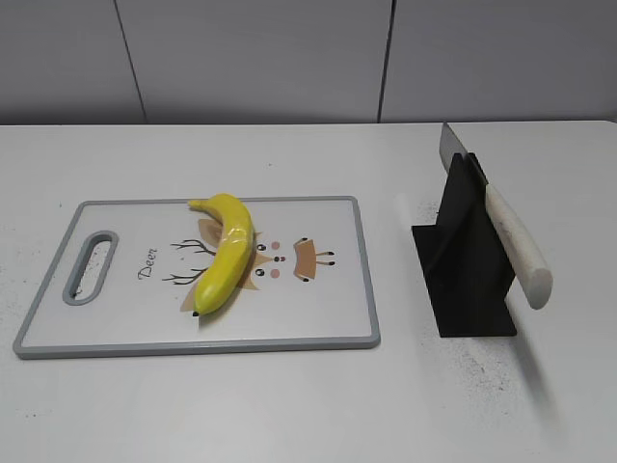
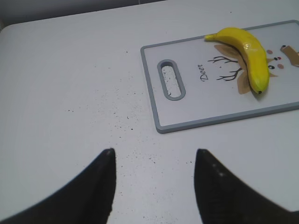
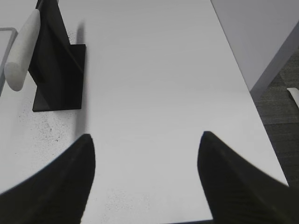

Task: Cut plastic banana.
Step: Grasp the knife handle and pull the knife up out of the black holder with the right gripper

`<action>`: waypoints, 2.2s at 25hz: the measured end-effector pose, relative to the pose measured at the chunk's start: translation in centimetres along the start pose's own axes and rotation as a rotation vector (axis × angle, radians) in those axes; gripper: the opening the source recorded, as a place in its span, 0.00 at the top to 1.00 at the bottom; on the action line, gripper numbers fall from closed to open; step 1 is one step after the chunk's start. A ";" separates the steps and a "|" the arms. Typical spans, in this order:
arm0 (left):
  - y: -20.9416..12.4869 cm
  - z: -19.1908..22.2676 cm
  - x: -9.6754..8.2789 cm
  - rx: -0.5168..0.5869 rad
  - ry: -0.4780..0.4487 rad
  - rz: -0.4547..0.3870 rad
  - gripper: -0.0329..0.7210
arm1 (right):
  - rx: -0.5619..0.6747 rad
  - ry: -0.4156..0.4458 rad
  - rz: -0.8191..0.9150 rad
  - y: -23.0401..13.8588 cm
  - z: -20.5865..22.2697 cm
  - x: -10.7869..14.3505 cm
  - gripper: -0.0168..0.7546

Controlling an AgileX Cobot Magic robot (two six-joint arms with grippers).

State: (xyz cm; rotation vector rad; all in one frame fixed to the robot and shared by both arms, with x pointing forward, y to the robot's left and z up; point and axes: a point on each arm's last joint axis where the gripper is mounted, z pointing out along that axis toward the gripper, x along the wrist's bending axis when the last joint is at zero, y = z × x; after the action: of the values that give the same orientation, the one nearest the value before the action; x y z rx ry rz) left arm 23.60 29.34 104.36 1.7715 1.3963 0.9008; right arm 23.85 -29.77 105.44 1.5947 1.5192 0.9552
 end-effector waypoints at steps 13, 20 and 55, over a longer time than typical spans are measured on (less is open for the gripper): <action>0.0 0.0 0.0 0.000 0.000 0.000 0.27 | 0.000 0.000 0.000 0.0 0.0 0.0 0.30; 0.0 0.0 0.0 0.000 0.000 0.000 0.27 | 0.000 0.000 0.000 0.0 0.0 0.0 0.30; 0.0 0.0 0.0 0.000 0.000 0.000 0.18 | 0.034 -0.011 -0.006 0.8 0.2 -0.1 0.31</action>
State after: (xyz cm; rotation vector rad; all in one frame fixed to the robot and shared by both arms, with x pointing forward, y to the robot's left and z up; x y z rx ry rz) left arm 23.61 29.34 104.37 1.7712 1.3961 0.9012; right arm 24.36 -29.87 106.05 1.6165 1.5395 0.9205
